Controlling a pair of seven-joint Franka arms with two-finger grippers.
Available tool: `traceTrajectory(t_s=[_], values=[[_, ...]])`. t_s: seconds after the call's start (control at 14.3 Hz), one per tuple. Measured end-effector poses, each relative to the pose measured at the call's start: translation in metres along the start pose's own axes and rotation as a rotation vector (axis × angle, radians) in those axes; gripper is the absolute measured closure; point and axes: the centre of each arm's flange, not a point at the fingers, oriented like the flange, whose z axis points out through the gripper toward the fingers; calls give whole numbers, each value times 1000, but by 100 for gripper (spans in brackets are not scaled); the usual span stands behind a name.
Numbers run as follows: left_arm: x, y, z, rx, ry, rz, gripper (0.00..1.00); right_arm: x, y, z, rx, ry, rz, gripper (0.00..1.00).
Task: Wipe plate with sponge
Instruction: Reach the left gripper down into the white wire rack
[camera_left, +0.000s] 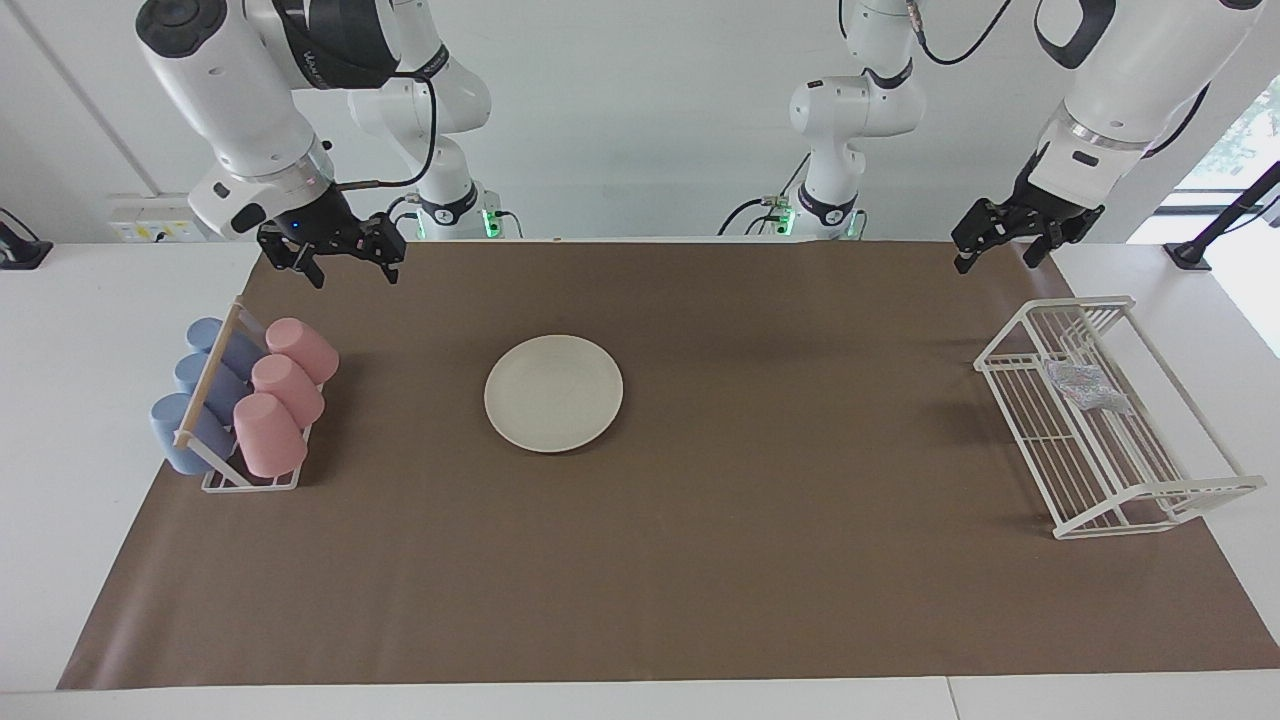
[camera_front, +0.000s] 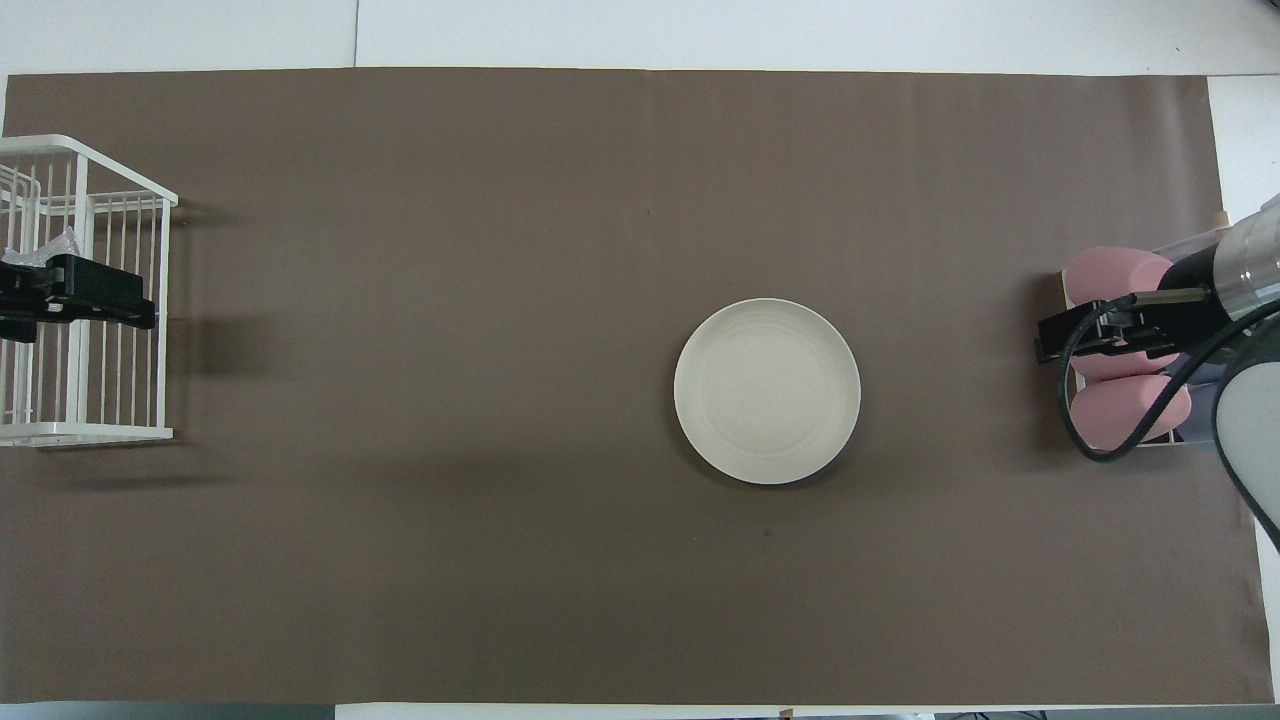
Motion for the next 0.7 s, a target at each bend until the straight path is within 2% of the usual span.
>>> traceTrajectory(t_s=[0.21,0.35,0.56,0.7], values=[[1,-1,6,19,4,2,0,0,0,0,0,0,0,0],[5,-3,17,59,14,6,0,0,0,0,0,0,0,0],[14,-6,42,165,31,31,0,0,0,0,0,0,0,0],[22,-7,67,266,50,70,0,0,0,0,0,0,0,0]])
